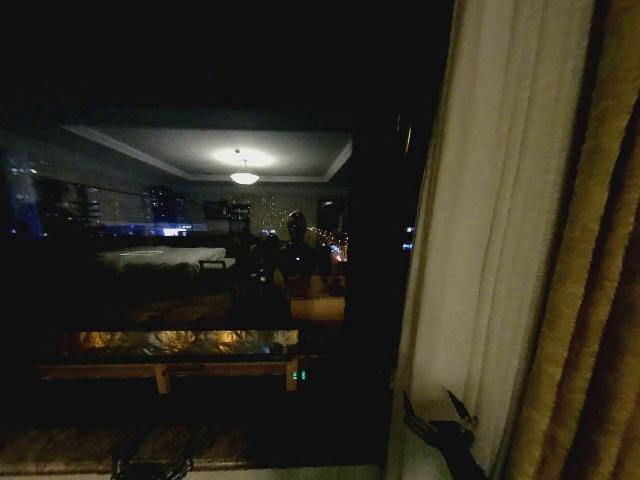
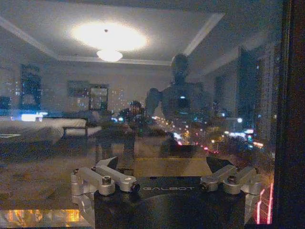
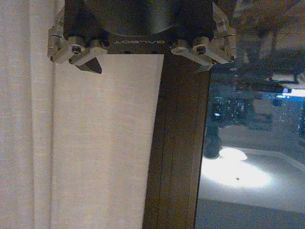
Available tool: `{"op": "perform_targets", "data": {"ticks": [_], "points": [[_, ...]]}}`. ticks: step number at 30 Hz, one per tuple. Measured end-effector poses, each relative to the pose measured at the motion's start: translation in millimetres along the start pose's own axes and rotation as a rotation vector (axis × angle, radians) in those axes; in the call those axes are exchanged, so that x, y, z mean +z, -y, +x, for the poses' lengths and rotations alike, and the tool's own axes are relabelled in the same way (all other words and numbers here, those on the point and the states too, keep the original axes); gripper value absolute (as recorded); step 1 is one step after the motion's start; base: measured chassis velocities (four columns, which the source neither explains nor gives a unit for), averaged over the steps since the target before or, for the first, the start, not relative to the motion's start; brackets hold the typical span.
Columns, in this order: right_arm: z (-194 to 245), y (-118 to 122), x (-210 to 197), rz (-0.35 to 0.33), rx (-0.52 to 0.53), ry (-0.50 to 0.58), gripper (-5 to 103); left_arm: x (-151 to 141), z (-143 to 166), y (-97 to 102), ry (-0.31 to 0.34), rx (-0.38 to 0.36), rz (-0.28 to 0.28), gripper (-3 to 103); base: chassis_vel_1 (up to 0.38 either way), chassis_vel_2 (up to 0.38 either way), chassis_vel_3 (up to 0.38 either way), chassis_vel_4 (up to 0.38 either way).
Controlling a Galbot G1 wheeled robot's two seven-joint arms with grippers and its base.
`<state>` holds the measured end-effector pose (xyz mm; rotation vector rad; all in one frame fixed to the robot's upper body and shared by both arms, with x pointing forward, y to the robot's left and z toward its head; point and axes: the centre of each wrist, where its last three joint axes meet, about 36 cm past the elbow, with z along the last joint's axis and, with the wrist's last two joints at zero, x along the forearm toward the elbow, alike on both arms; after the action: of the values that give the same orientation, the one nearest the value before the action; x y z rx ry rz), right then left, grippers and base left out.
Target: Open the curtains by pulling them apart, changing their state from closed to fully open.
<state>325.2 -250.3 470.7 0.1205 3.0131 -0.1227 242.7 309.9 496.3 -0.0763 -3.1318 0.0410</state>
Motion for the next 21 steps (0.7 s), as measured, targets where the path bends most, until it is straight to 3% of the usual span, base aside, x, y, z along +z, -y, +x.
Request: {"op": "perform_targets", "data": {"ticks": [9, 21], "points": [[-16, -10, 7, -0.012, -0.022, -0.005, 100, 0, 3, 1.1, -0.008, 0.003, -0.003, 100, 0.000, 0.000, 0.000, 0.000], [-56, -5, 30, 0.008, 0.025, -0.013, 101, 0, 10, 0.7, -0.016, -0.003, -0.014, 100, 0.000, 0.000, 0.000, 0.000]]}}
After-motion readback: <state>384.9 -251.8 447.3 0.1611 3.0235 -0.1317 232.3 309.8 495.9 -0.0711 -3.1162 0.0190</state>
